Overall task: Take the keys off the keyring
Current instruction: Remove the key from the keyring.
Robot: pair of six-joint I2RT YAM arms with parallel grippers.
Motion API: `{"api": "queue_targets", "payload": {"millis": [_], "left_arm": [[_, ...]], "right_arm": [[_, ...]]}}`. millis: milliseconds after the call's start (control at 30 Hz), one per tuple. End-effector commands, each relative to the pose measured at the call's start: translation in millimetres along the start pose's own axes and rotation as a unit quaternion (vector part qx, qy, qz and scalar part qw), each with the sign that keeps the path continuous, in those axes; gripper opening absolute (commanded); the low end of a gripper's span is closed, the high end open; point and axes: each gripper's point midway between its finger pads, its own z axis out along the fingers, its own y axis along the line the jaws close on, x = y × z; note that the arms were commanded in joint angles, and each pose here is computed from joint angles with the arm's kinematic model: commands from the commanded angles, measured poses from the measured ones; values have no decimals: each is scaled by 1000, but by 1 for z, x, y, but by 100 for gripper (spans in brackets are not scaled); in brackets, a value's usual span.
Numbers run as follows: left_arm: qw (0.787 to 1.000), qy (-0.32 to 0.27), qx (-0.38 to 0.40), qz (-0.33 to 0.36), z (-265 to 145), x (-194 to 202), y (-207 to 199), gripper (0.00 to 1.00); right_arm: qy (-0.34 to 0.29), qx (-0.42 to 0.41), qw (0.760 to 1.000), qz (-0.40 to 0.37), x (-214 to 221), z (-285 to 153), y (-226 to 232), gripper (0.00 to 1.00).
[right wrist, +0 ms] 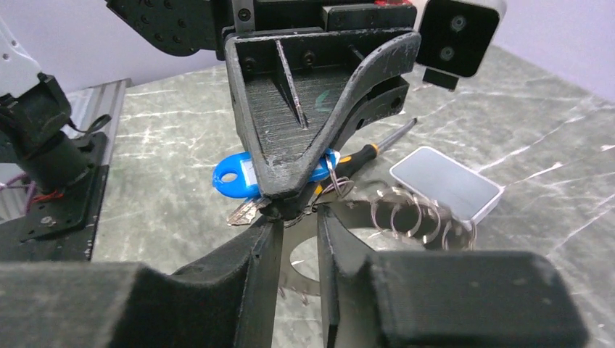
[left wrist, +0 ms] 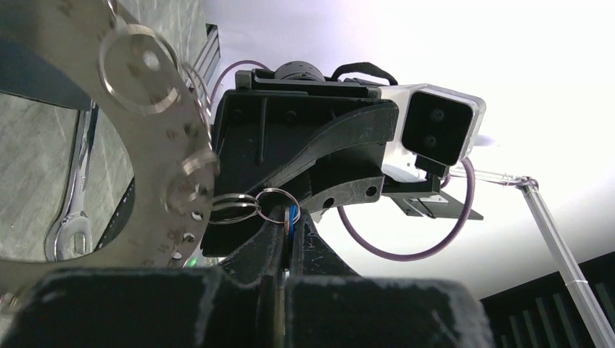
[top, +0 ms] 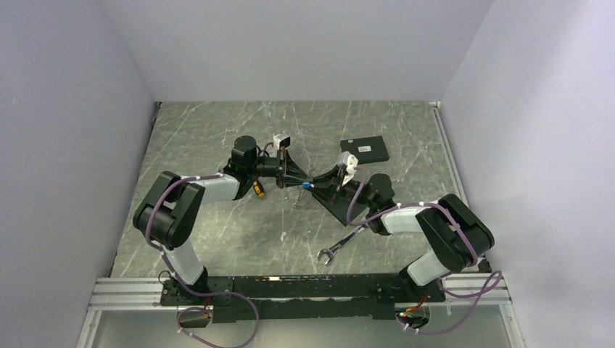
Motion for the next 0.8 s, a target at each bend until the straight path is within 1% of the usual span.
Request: {"api": "queue_targets", "payload": {"millis": [0, 100, 233, 400, 600, 767], "left_arm": [[999, 36, 12, 30, -2, 23, -11, 0], [999, 35, 13, 28, -2, 23, -12, 0], [999, 35, 14, 28, -2, 24, -12, 0], [999, 34, 15, 27, -2, 24, -12, 0], [999, 34, 18, 23, -1, 22, -15, 0], [998, 42, 21, 33, -2, 22, -20, 0]], "right_arm": [[-88, 29, 991, -99, -49, 3, -12, 32], [-90, 42, 990, -101, -49, 4, -17, 33], [-95, 77, 987, -104, -47, 5, -26, 31], [-108, 116, 982, -102, -52, 3, -40, 32], [-136, 106, 977, -127, -66, 9, -36, 34], [-129, 78, 976, -158, -63, 11, -26, 36]]}}
